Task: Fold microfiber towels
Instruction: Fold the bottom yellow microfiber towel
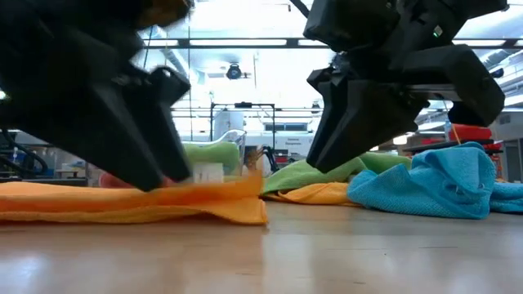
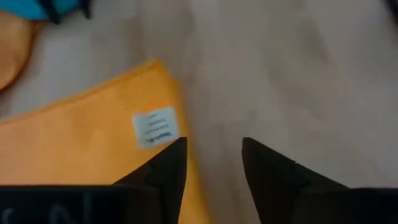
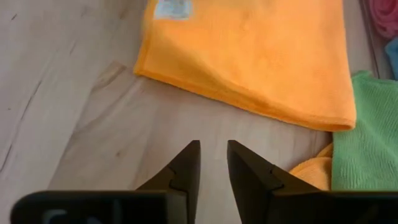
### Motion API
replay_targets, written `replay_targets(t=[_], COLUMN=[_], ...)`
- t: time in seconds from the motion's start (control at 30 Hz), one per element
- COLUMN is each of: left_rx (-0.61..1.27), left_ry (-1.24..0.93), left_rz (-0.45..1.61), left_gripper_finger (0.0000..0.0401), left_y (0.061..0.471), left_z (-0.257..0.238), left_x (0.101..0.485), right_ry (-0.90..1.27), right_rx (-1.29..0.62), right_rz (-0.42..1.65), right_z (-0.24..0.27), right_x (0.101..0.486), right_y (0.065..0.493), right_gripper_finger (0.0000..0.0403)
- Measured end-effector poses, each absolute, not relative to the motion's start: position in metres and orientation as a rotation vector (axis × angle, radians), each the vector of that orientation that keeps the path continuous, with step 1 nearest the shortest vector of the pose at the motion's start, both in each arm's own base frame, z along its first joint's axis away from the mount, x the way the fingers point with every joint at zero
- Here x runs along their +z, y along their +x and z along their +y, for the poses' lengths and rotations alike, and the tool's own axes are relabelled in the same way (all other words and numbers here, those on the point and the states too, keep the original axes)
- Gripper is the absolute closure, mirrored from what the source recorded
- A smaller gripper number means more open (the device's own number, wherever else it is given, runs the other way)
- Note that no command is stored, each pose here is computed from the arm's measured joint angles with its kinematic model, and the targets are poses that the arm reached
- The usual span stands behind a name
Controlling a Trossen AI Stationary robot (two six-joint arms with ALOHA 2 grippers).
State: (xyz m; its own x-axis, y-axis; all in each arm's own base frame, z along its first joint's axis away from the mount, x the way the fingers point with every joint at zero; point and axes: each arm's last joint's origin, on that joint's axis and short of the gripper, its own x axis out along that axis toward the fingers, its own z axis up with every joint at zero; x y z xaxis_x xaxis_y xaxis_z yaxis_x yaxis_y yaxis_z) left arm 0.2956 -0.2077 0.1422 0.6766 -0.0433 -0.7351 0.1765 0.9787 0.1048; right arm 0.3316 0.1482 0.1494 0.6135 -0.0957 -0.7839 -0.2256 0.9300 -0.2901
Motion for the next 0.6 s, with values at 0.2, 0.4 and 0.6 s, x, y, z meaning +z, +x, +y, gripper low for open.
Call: replay_targets(t=[0.2,0.4,0.6], left_rx=[-0.183,-0.148,-0.062], left_ry=[0.205,0.219,0.184], left_rz=[0.896,1.140,1.350], left_gripper_finger=[0.0243,0.0258,0.0259], left_y=[0.275,0.247,0.222], left_z=[-0.215,-0.211,-0.209], left_x=[0.153,0.148,0.143], right_ry=[-0.363,-0.361,-0.345], right_rx=[0.069,0.068,0.062], right_rz=[0.908,0.904,0.898], right_z=[0.148,0.148,0.149], right_x=[0.150,0.150,0.150], right_y=[0.332,0.333,0.333], right_gripper_finger=[0.0311,0.0311,0.0311])
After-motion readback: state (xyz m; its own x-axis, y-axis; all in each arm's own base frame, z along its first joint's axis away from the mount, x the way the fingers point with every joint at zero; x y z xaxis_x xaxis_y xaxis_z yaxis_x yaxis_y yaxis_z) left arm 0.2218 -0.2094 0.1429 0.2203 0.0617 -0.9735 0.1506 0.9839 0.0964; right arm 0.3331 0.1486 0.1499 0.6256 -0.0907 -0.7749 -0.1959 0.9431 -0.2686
